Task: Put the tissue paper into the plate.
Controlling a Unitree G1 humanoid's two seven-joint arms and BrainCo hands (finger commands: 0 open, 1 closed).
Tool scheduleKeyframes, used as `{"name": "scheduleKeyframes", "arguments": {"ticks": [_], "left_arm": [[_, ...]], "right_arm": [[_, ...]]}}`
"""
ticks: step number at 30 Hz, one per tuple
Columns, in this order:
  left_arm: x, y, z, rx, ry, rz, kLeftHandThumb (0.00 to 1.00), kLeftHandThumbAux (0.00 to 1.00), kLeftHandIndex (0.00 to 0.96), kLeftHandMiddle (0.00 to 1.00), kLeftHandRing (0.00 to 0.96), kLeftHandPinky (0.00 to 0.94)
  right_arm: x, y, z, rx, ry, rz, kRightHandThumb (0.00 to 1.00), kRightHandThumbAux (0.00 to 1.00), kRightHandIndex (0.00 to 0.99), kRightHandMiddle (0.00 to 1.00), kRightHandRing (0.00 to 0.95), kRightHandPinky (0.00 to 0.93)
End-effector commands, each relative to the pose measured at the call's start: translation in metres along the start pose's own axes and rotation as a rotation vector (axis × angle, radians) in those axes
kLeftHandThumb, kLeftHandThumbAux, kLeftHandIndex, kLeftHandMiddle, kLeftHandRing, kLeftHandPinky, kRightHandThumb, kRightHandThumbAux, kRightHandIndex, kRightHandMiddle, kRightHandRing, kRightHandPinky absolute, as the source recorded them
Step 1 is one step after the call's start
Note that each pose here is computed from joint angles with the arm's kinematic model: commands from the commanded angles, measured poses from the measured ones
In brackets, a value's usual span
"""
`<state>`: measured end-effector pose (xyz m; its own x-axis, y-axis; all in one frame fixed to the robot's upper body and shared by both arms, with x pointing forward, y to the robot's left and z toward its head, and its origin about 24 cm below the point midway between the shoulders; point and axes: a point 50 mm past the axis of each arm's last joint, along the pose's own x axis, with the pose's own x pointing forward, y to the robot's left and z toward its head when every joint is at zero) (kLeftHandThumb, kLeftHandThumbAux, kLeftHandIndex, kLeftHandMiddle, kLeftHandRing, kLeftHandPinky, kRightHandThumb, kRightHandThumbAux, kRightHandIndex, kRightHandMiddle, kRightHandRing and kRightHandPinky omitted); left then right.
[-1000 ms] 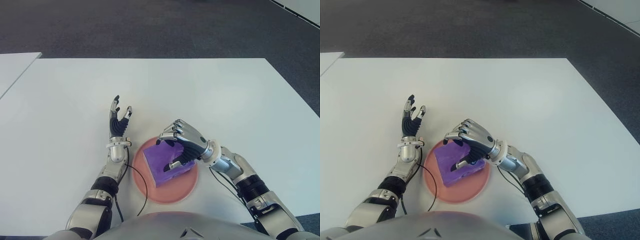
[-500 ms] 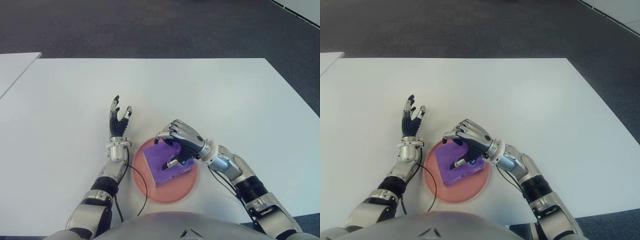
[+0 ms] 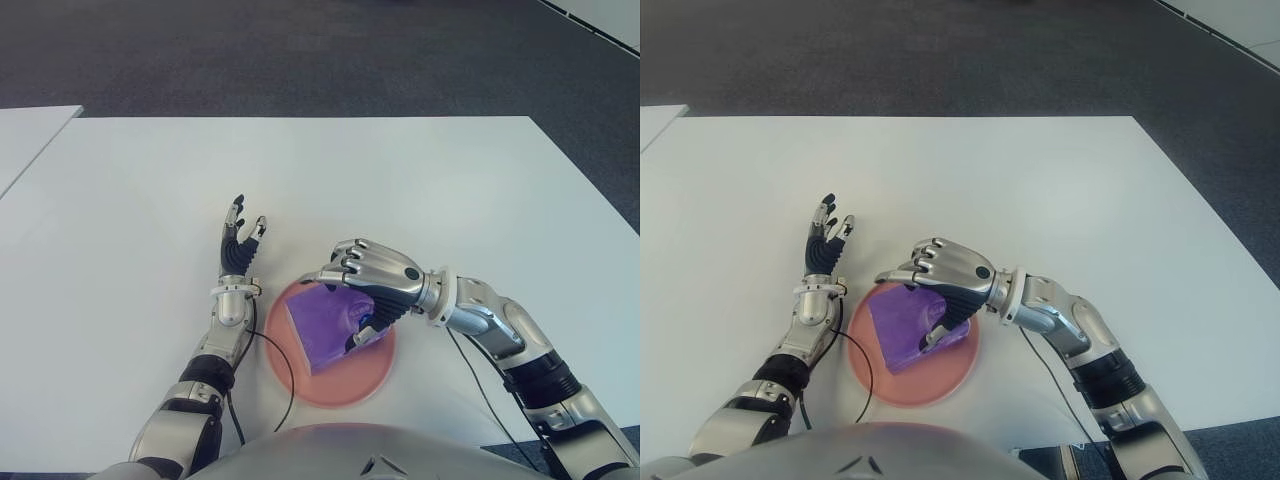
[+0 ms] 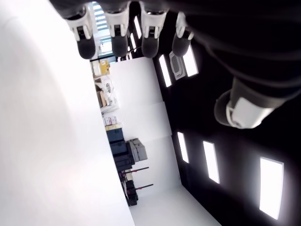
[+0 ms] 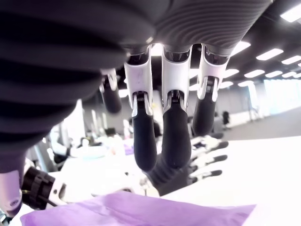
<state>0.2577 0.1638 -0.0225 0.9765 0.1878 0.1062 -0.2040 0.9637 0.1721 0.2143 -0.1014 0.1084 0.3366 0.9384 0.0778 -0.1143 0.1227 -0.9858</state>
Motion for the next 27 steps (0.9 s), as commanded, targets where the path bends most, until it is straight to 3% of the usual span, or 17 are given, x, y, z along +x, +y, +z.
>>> {"name": "scheduleKeyframes", "arguments": {"ticks": [1,9,14,19,27], "left_arm": [[-0.017,0.005,-0.020,0.011,0.105,-0.012,0.000,0.491,0.000,0.000,0.000,0.000],[-0.021,0.007,-0.024,0.046,0.111,-0.010,0.000,0.532,0.000,0.000,0.000,0.000],[-0.017,0.009,-0.026,0.058,0.136,-0.008,0.000,0.537,0.000,0.000,0.000,0.000],[-0.012,0.009,-0.025,0.045,0.135,0.004,0.000,0.527,0.000,0.000,0.000,0.000],[-0.014,0.006,-0.020,0.055,0.083,0.021,0.000,0.512,0.000,0.000,0.000,0.000]], "right_arm": [[0.003,-0.005,-0.001,0.039,0.028,-0.002,0.005,0.544,0.003,0.005,0.003,0.002],[0.013,-0.032,-0.030,0.184,0.090,-0.192,0.026,0.556,0.000,0.018,0.003,0.018],[0.016,-0.066,-0.044,0.367,0.101,-0.412,0.138,0.570,0.000,0.029,0.021,0.061],[0.008,-0.077,-0.047,0.483,0.121,-0.518,0.231,0.568,0.000,0.009,0.013,0.038],[0.004,-0.088,-0.048,0.623,0.211,-0.626,0.270,0.577,0.000,0.010,0.000,0.002]]}}
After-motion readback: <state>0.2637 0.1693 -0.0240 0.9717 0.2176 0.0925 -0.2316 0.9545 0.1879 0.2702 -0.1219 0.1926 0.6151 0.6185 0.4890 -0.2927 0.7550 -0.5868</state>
